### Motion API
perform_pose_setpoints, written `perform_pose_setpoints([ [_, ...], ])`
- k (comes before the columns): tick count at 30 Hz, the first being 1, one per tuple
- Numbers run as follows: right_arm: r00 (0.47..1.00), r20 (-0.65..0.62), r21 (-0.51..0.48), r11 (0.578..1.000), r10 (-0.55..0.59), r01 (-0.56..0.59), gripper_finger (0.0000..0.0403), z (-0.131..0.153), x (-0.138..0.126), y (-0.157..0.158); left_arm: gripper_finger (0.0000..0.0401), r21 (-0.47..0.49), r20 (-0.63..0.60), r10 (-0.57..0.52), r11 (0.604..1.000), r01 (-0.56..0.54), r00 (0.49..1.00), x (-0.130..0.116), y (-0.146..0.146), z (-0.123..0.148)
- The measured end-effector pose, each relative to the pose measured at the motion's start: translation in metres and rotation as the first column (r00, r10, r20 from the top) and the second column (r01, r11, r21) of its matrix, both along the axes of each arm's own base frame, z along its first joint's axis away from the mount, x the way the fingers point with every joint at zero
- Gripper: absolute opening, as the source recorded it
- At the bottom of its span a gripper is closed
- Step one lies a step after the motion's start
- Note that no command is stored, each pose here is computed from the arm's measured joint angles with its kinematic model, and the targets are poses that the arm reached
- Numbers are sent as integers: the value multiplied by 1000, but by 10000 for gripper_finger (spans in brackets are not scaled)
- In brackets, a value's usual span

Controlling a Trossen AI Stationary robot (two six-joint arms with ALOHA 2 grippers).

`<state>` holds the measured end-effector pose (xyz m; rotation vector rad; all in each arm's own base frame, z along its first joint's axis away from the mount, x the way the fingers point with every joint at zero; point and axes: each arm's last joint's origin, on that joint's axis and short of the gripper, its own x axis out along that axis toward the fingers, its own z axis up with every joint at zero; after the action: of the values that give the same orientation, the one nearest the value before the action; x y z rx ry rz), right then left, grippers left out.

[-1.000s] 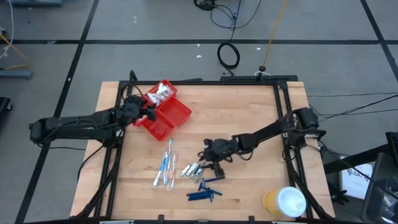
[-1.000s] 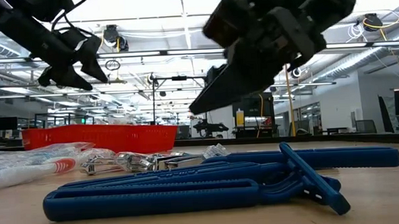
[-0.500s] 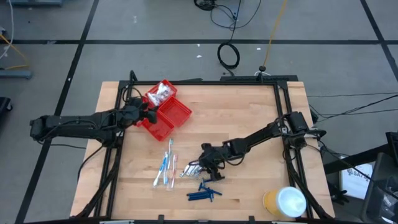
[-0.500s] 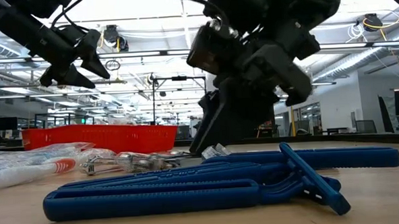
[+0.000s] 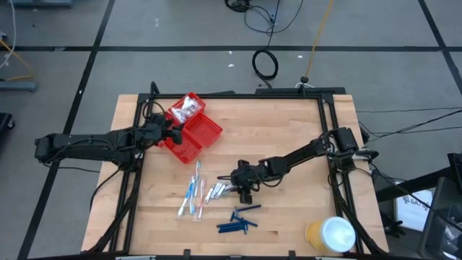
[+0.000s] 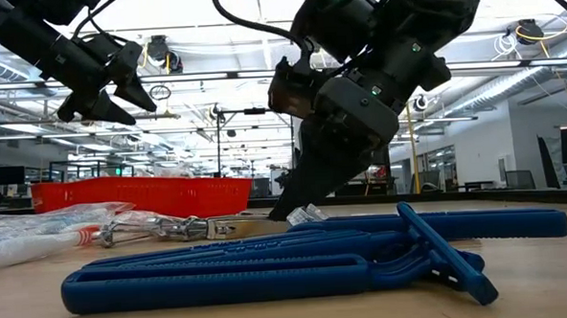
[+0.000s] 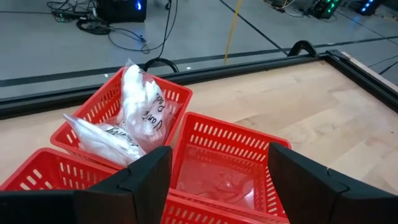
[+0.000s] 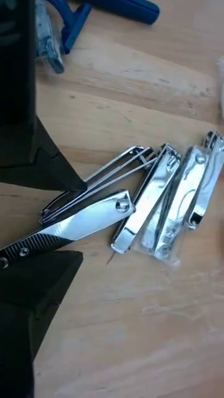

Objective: Pick & Place Travel size toiletries
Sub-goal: Put the nail cutter into the horizontal left red bin

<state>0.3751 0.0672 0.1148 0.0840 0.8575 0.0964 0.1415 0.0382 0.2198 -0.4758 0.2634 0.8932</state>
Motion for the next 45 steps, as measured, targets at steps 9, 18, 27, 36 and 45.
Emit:
perform_pose_setpoints([
  [9, 998, 16, -72, 995, 68, -67, 155, 12, -3, -6, 253, 2, -2, 0, 1000, 0, 1000, 0, 0, 0],
  [18, 991, -118, -94, 993, 66, -77, 155, 5, -12, -12, 253, 3, -2, 2, 1000, -2, 1000, 0, 0, 0],
  [27, 975, -184, 15, 992, 128, -128, 155, 4, -20, 3, 253, 2, -2, 2, 1000, -2, 1000, 0, 0, 0],
  [36, 982, -130, 6, 990, 140, -140, 155, 28, -26, 4, 253, 2, -4, 2, 1000, -2, 1000, 0, 0, 0],
  [45, 994, 58, -3, 995, 98, -98, 155, 35, -8, 6, 253, 1, -4, 3, 1000, -3, 1000, 0, 0, 0],
])
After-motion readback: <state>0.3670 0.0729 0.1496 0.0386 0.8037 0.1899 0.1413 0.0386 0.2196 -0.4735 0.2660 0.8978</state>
